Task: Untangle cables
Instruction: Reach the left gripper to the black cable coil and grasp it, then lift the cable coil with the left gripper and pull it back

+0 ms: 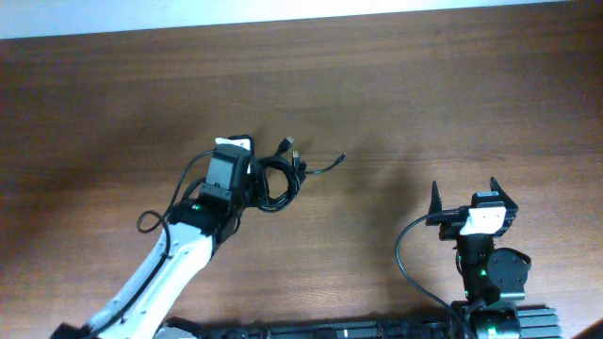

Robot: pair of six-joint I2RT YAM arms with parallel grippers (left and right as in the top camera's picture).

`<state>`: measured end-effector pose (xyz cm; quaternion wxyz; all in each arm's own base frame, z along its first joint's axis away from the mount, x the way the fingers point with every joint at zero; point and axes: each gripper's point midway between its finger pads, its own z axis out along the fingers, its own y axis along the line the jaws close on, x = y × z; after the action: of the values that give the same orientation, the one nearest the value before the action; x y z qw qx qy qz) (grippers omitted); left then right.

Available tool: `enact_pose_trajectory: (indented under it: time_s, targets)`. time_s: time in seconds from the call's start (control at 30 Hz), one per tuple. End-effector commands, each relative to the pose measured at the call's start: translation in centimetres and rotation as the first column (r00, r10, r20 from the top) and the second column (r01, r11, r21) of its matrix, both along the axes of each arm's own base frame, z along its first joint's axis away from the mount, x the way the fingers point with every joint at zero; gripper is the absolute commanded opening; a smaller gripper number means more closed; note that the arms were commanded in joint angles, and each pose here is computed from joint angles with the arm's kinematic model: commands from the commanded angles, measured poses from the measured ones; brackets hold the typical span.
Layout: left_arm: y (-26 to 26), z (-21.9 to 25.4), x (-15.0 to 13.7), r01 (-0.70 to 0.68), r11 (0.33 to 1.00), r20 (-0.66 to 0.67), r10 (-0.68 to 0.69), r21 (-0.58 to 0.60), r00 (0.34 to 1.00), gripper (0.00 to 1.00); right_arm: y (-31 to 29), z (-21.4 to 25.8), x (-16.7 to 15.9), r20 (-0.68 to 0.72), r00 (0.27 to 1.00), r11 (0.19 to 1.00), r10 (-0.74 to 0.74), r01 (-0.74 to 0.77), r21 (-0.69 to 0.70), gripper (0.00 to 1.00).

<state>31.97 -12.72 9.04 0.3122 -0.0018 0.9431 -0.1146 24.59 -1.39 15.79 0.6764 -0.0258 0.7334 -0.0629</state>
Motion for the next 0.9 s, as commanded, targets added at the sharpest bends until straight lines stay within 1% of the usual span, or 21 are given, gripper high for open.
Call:
enact_pose_trajectory:
  time_s: [0.0,0.17,0.23,0.33,0.43,0.47,0.53,0.6,0.7,0.77,0.8,0.83,0.87]
  targets:
    - [-0.2,0.8,-0.2,-0.02,0.999,0.005,0.02,-0.042,1.0,0.0,-0.3,-0.3,0.0,-0.003,1.0,1.0,-0.014,0.014,0.004,0.99]
    - [0.0,0.2,-0.9,-0.021,0.999,-0.03,0.02,-0.027,0.999,0.0,-0.3,-0.3,0.0,-0.003,1.0,1.0,-0.014,0.014,0.004,0.99]
    - [0.0,0.2,-0.9,-0.037,0.999,-0.035,0.036,-0.038,0.999,0.0,-0.3,-0.3,0.0,-0.003,1.0,1.0,-0.014,0.014,0.004,0.99]
    - [0.0,0.2,-0.9,-0.115,0.989,-0.061,0.11,-0.092,0.992,0.0,-0.3,-0.3,0.0,-0.003,1.0,1.0,-0.014,0.014,0.004,0.99]
    - [0.3,-0.3,-1.4,-0.248,0.956,-0.137,0.227,-0.156,0.964,0.0,-0.3,-0.3,0.0,-0.003,1.0,1.0,-0.014,0.014,0.004,0.99]
    - [0.5,-0.8,-2.1,-0.323,0.931,-0.194,0.289,-0.172,0.937,0.0,-0.3,-0.3,0.0,-0.003,1.0,1.0,-0.014,0.014,0.004,0.99]
    - [1.1,-2.1,-4.3,-0.485,0.858,-0.341,0.411,-0.17,0.846,0.0,-0.3,-0.3,0.0,-0.003,1.0,1.0,-0.014,0.014,0.004,0.99]
    - [1.6,-2.8,-5.6,-0.588,0.795,-0.416,0.49,-0.148,0.766,0.0,-0.3,-0.3,0.0,-0.003,1.0,1.0,-0.014,0.014,0.004,0.99]
    - [1.7,-2.9,-5.8,-0.707,0.687,-0.473,0.573,-0.168,0.669,0.0,-0.3,-0.3,0.0,-0.003,1.0,1.0,-0.014,0.014,0.004,0.99]
    - [1.6,-2.9,-5.8,-0.745,0.643,-0.496,0.596,-0.177,0.631,0.0,-0.3,-0.3,0.0,-0.003,1.0,1.0,-0.014,0.014,0.004,0.99]
    - [1.5,-2.9,-5.9,-0.75,0.636,-0.505,0.595,-0.18,0.625,0.0,-0.3,-0.3,0.0,-0.003,1.0,1.0,-0.014,0.014,0.004,0.99]
    - [1.4,-2.9,-5.9,-0.768,0.613,-0.521,0.601,-0.185,0.606,0.0,-0.3,-0.3,0.0,-0.003,1.0,1.0,-0.014,0.014,0.004,0.99]
    - [1.1,-2.9,-6.1,-0.797,0.573,-0.552,0.607,-0.193,0.571,0.0,-0.3,-0.3,0.0,-0.003,1.0,1.0,-0.014,0.014,0.004,0.99]
